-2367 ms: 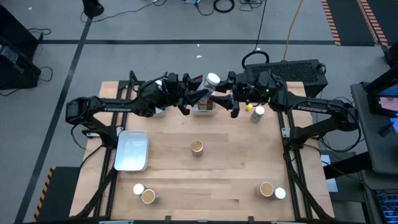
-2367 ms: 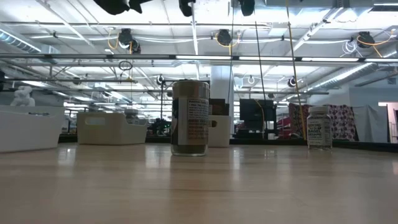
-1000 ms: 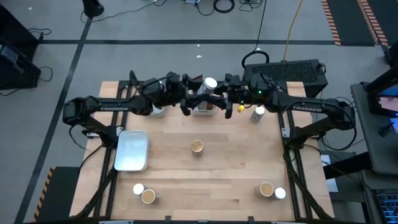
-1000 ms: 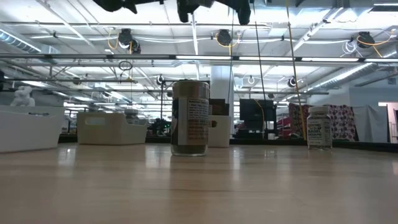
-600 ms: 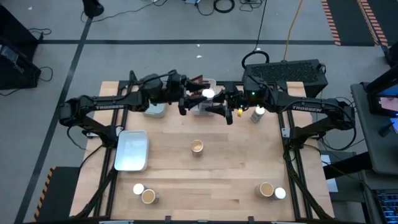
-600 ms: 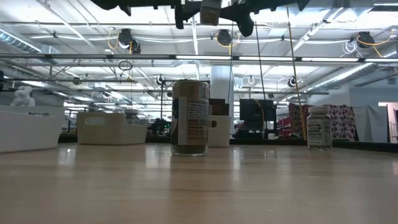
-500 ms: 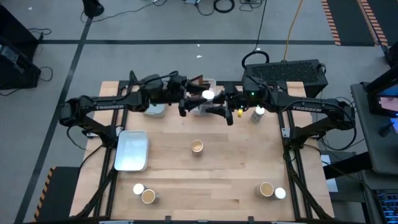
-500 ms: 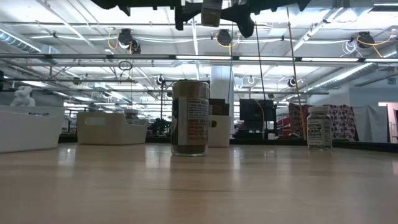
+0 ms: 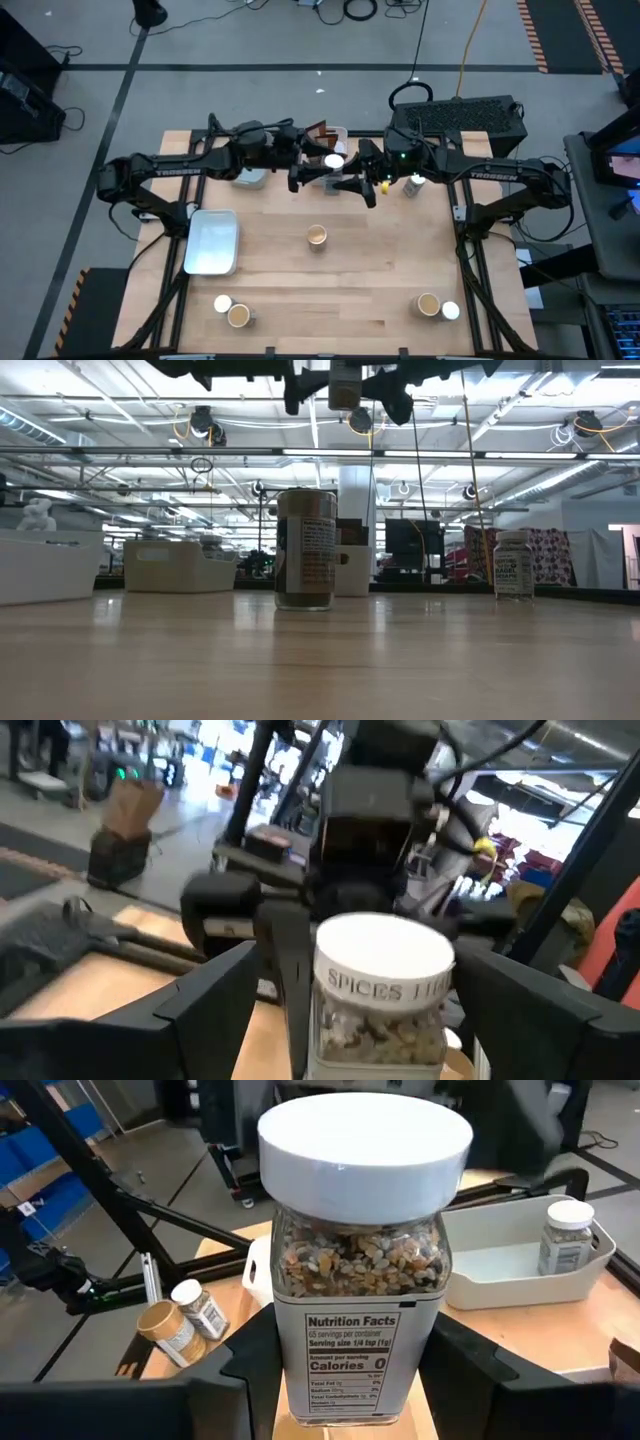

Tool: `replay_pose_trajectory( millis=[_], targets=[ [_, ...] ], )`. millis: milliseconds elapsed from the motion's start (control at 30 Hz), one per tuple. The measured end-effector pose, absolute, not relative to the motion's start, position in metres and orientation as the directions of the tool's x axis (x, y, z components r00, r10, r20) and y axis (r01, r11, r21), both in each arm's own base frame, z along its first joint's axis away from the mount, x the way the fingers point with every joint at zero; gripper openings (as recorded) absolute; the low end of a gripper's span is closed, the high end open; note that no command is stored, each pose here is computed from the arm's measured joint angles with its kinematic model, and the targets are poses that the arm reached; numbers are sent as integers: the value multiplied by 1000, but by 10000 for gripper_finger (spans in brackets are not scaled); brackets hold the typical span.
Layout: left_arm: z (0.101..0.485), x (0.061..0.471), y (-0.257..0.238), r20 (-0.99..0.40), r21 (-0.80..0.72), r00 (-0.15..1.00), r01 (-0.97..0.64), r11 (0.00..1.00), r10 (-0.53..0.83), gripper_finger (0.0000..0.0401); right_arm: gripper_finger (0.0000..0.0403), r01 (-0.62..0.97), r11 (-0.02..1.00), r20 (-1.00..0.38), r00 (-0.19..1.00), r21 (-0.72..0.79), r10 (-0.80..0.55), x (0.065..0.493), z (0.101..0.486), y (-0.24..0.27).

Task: Sort spices by type
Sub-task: Put the white seasoning bottle into the gray bin

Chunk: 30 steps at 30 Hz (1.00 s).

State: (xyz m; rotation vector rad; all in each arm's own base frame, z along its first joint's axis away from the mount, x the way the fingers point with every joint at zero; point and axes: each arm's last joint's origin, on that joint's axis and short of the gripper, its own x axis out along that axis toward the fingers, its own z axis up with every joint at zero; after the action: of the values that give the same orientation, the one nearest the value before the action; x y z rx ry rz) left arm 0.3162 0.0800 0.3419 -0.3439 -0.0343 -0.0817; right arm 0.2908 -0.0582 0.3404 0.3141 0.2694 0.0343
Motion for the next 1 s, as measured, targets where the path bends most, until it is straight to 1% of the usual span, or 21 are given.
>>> replay_pose_trajectory(
  millis=[200,400,733,833,1000],
  targets=[
    [330,328,75,24,-342,995,102,934,-100,328,168,21,949,-277,958,313,70,296,334,-60],
    [332,329,73,50,-283,995,97,954,-86,329,168,23,949,-286,955,315,72,300,329,-61],
    [330,329,74,37,-281,996,89,956,-82,327,169,14,951,-265,962,307,71,301,332,-61],
    [331,329,74,41,-258,996,88,962,-81,313,169,15,951,-267,961,308,71,301,331,-61],
    [331,329,74,40,-232,996,87,969,-80,258,169,14,951,-266,961,307,71,301,331,-61]
  ],
)
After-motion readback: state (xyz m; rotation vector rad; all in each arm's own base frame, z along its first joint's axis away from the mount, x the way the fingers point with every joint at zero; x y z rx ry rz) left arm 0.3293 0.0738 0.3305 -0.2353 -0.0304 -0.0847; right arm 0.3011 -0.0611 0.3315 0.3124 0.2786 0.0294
